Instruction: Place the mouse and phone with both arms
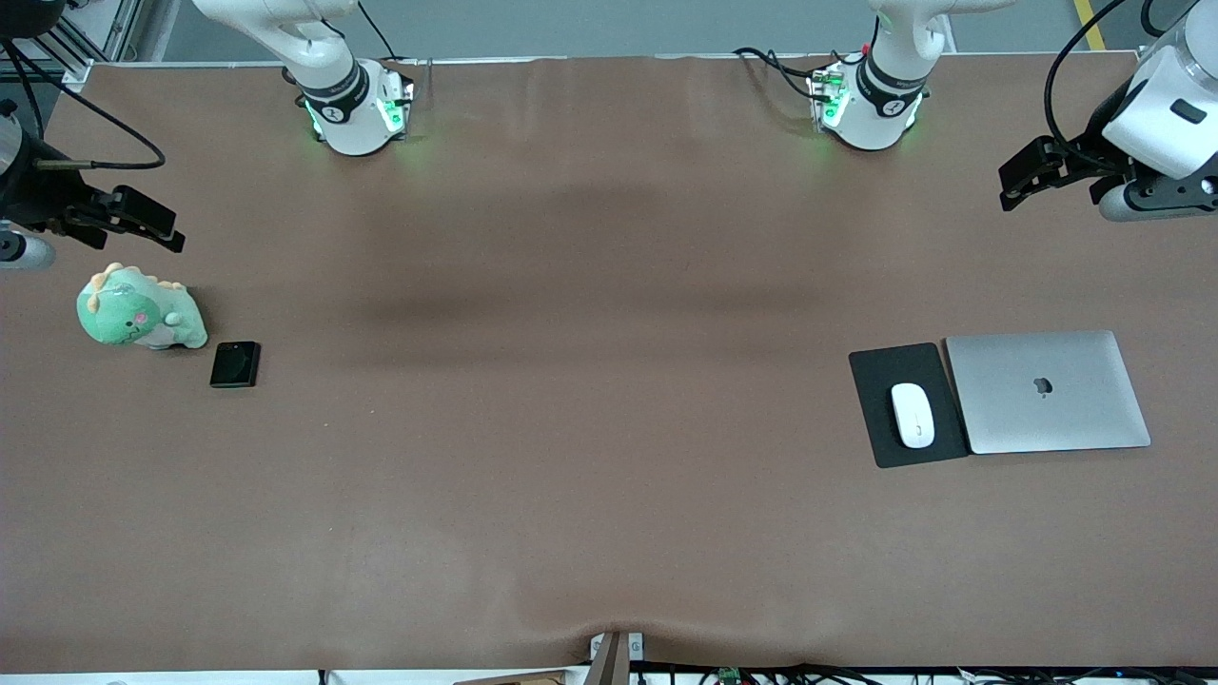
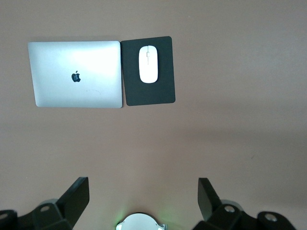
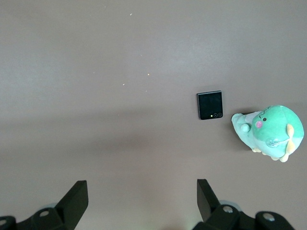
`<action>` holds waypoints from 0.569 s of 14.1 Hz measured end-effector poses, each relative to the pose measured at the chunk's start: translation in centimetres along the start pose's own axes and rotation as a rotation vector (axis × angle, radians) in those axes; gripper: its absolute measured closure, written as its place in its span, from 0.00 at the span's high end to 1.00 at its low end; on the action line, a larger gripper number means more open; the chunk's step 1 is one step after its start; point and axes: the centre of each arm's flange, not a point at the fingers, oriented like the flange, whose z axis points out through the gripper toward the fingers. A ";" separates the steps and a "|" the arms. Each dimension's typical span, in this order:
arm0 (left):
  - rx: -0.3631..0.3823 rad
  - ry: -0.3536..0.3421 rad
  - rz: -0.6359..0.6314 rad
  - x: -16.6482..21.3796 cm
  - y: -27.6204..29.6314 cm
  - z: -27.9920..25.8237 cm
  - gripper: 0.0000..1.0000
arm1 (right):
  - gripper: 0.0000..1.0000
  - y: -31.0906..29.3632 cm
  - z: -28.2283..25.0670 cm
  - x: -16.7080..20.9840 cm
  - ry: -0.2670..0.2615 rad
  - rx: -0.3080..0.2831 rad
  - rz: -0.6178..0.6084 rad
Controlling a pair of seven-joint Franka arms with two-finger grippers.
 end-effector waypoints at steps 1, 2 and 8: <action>0.000 0.000 0.000 0.0 0.0 0.0 1.00 | 1.00 0.0 0.0 -0.1 -0.008 -0.001 0.000; 0.000 0.002 0.000 0.0 0.0 -0.1 1.00 | 1.00 0.0 -0.2 -0.3 -0.015 -0.001 0.000; -0.004 0.019 -0.003 0.0 -0.2 -0.8 1.00 | 1.00 1.1 -1.3 -0.6 -0.024 -0.001 0.020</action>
